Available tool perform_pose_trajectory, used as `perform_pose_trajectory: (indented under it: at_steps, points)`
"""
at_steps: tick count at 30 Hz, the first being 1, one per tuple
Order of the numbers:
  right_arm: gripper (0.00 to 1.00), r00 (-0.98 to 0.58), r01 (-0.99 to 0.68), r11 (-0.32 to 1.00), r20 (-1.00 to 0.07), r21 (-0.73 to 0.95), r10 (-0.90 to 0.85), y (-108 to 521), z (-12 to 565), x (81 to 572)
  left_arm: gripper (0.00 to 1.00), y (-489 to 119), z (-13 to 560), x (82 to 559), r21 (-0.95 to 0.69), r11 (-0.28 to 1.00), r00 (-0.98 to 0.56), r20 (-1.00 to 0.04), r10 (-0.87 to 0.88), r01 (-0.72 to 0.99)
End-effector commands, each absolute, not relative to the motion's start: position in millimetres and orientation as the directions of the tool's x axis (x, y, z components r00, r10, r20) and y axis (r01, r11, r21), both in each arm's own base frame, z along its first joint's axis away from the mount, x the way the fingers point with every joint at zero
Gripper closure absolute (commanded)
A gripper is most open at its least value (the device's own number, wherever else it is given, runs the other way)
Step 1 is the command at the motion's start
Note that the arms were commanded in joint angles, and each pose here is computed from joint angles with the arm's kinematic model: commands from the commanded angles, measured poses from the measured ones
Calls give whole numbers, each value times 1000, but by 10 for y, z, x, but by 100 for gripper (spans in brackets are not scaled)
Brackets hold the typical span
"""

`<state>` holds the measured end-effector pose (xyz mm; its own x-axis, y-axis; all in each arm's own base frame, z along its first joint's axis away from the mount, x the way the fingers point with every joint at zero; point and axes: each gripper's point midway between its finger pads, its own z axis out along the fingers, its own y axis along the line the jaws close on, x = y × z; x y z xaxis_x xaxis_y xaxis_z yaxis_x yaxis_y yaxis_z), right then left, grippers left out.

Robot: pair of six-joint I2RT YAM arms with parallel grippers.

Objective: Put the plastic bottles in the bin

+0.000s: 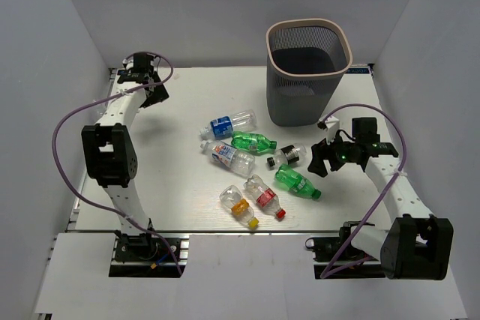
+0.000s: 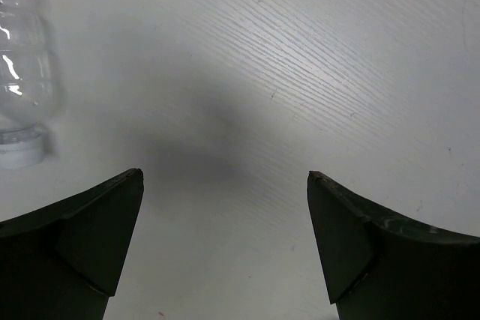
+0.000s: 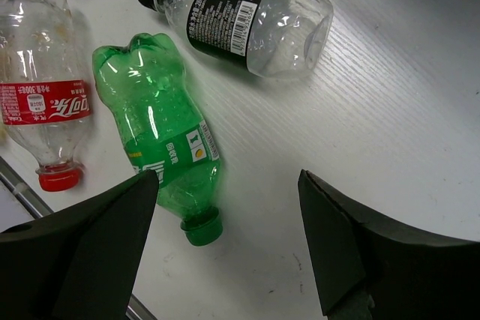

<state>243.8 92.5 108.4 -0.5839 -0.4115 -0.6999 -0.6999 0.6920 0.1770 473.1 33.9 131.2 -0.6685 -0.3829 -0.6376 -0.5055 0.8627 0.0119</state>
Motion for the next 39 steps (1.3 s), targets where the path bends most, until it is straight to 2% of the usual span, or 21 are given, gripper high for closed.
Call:
perform_pose_trajectory:
  at_steps: [1,10,18,29,31,34,39]
  points:
    - [19,-572,-709,676,-723,198,-388,998,1091,2460,0,346,1673,4647,-26,853,-616,-681,-396,-520]
    - [19,-560,-726,657,-731,205,-391,1031,1082,2469,0,735,1859,4199,-1,753,-531,-708,-465,-658]
    - [19,-562,-737,632,-736,238,-378,1101,1072,2429,0,1040,1789,3999,92,719,-574,-675,-463,-689]
    - [19,-553,-764,588,-738,265,-387,1162,1148,2418,0,1361,1823,3933,274,701,-646,-683,-341,-659]
    - [22,-552,-774,574,-728,267,-405,1152,1167,2380,0,1421,1789,3939,330,693,-679,-665,-311,-641]
    - [26,-523,-805,541,-724,245,-450,1130,1180,2329,3,1549,1730,3963,432,669,-730,-636,-249,-605]
    - [32,-486,-840,494,-713,224,-505,1109,1195,2311,15,1734,1453,4022,524,674,-805,-565,-182,-521]
